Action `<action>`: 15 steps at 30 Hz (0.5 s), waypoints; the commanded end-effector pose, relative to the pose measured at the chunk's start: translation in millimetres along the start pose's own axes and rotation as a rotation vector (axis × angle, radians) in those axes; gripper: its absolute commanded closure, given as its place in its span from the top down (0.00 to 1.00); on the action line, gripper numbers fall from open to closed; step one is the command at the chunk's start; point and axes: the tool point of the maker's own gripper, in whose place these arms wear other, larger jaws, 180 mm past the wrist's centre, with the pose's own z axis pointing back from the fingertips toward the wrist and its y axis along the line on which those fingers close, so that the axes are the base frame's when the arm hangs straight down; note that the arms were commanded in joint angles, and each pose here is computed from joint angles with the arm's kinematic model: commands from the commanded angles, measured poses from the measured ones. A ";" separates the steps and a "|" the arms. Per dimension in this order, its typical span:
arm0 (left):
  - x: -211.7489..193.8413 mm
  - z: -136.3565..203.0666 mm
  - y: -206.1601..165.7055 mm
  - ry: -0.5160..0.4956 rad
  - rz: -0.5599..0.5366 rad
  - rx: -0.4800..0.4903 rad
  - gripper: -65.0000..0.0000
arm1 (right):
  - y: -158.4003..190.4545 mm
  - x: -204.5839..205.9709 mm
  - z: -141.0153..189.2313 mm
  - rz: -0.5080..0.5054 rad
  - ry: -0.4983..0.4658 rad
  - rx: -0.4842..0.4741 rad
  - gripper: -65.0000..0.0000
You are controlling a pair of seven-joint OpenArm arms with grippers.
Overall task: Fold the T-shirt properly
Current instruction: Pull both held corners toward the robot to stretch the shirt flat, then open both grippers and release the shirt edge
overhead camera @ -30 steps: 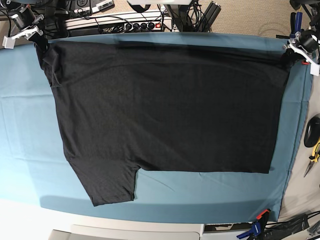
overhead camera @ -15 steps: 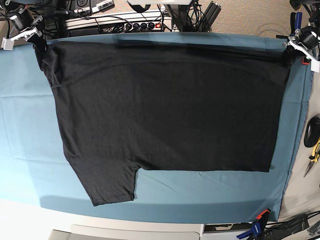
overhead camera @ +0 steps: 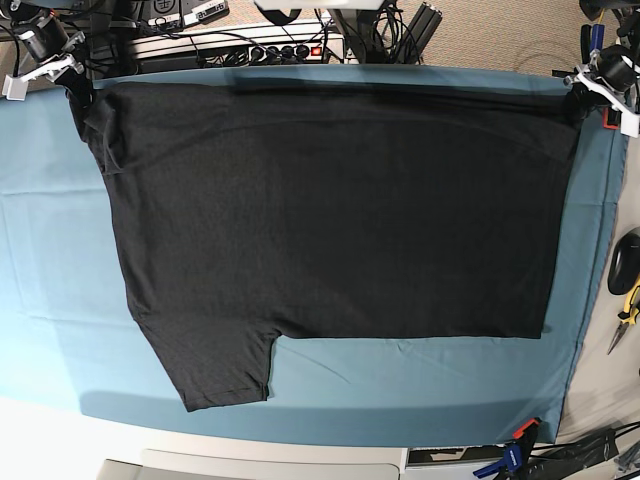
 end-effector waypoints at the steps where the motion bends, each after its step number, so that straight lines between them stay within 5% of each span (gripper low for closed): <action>1: -3.6 2.3 -3.1 0.013 0.012 -0.014 0.00 | -0.3 19.1 6.1 0.030 -0.052 -0.003 0.00; 7: -2.5 2.2 -3.3 0.006 0.012 -0.015 0.00 | -2.8 17.1 5.6 0.039 -0.039 -0.018 0.00; 11: -2.8 2.1 -4.6 0.005 0.008 -0.021 0.14 | -5.5 19.1 5.8 0.049 -0.050 -0.033 0.40; 15: -2.9 2.3 -11.6 0.004 -0.027 -0.060 0.24 | -11.8 22.5 6.3 0.076 -0.066 -0.069 0.43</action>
